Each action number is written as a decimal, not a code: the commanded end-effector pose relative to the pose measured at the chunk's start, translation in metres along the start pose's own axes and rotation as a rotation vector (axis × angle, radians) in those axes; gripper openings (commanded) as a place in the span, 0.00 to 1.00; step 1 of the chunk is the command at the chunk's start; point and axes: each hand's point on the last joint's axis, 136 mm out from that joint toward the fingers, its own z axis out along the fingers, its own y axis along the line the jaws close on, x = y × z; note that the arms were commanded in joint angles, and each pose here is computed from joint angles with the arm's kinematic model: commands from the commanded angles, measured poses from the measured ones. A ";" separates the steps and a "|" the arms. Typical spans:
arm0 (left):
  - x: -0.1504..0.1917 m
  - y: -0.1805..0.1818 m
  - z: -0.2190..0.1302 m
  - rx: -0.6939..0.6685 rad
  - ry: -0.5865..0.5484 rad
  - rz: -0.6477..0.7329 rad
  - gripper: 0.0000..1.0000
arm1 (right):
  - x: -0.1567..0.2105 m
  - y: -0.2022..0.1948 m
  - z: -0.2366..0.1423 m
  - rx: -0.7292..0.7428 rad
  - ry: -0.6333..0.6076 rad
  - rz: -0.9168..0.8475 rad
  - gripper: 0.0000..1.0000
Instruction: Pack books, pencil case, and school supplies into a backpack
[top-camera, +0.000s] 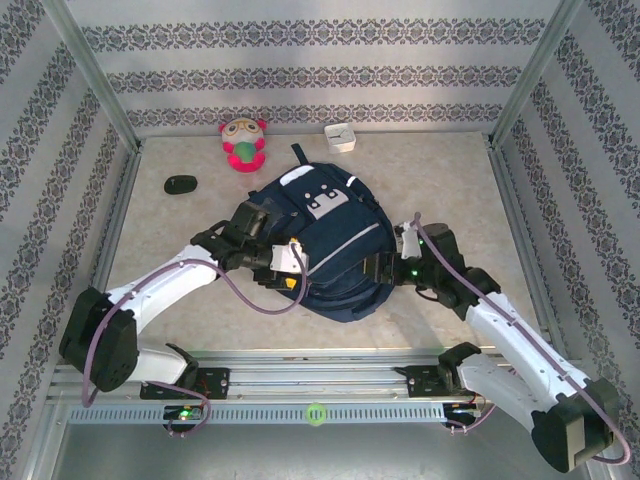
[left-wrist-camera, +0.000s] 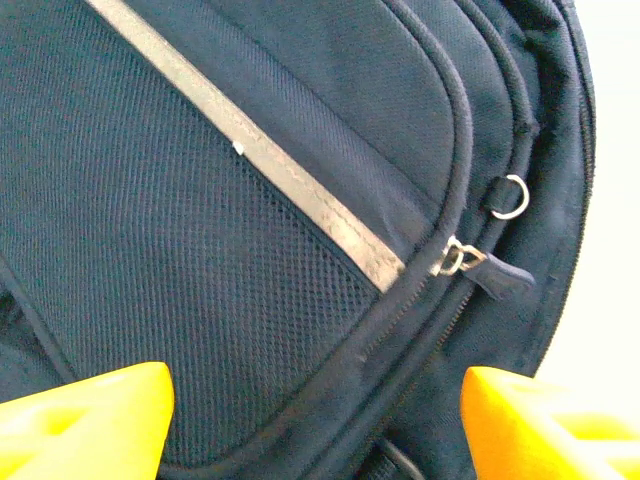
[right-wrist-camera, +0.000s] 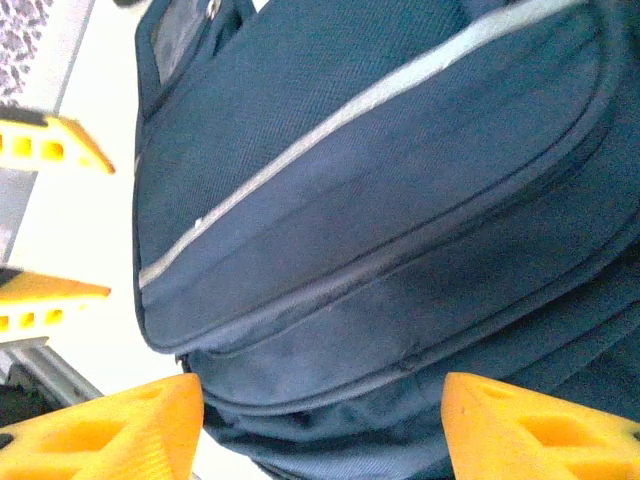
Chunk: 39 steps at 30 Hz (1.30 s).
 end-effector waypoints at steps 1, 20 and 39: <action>-0.011 0.013 0.008 -0.043 -0.031 0.132 0.76 | 0.004 -0.005 0.007 0.029 -0.013 0.041 0.64; -0.050 -0.022 0.007 0.021 -0.126 -0.118 0.04 | -0.054 -0.030 0.067 -0.019 -0.028 0.226 0.62; -0.073 -0.004 0.021 0.088 -0.197 -0.746 0.00 | -0.026 0.012 -0.008 0.064 -0.038 0.009 0.54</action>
